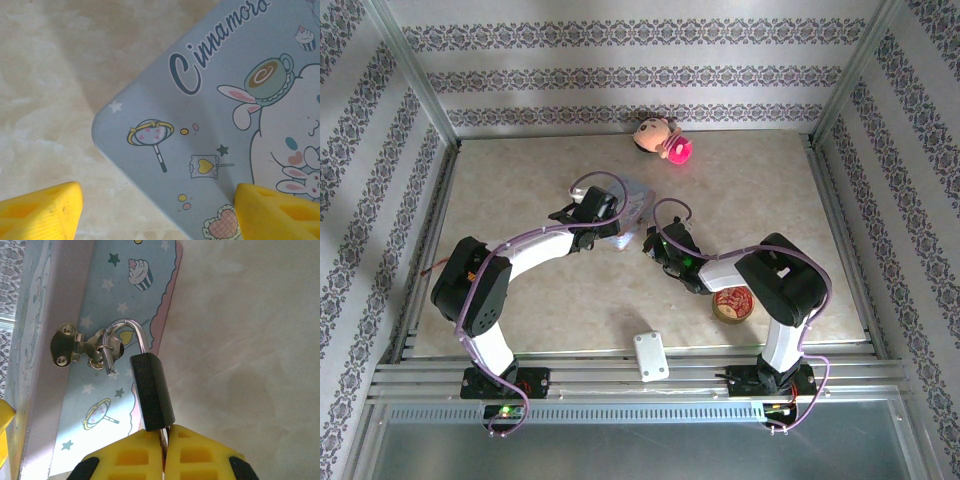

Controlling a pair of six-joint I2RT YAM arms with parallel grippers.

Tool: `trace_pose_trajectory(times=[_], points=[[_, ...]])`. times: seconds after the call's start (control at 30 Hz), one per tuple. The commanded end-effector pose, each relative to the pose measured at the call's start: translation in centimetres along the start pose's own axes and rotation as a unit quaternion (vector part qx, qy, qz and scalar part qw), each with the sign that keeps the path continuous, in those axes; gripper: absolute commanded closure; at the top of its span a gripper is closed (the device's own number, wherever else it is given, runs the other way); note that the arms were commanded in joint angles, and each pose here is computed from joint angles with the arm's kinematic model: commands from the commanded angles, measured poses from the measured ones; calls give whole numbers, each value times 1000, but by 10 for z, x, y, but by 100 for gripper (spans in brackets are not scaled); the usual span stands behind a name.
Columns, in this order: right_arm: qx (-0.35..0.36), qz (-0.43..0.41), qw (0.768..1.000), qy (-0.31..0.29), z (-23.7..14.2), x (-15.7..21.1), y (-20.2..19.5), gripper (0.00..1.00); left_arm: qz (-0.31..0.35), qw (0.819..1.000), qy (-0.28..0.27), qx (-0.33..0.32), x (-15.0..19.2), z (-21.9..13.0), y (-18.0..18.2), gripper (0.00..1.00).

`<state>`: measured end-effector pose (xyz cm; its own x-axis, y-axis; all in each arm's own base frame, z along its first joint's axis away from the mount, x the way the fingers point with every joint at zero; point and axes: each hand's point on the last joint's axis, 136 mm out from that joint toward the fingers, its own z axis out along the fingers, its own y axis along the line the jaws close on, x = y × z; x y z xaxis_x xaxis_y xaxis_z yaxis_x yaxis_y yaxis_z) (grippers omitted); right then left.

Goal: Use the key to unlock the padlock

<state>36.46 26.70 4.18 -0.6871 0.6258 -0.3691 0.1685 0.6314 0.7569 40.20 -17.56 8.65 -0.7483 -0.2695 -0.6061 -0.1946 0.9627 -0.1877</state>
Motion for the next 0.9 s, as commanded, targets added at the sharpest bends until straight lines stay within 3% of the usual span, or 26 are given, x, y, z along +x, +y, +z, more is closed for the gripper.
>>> trace_pose_trajectory(times=[0.0, 0.87], points=[[-18, 12, 1000, -23, 2, -9, 7, 100, 9, 999, 32, -11, 21, -1, 8, 21], [-45, 60, 997, -28, 7, -10, 6, 100, 28, 999, 38, -22, 25, 0, 12, 12]])
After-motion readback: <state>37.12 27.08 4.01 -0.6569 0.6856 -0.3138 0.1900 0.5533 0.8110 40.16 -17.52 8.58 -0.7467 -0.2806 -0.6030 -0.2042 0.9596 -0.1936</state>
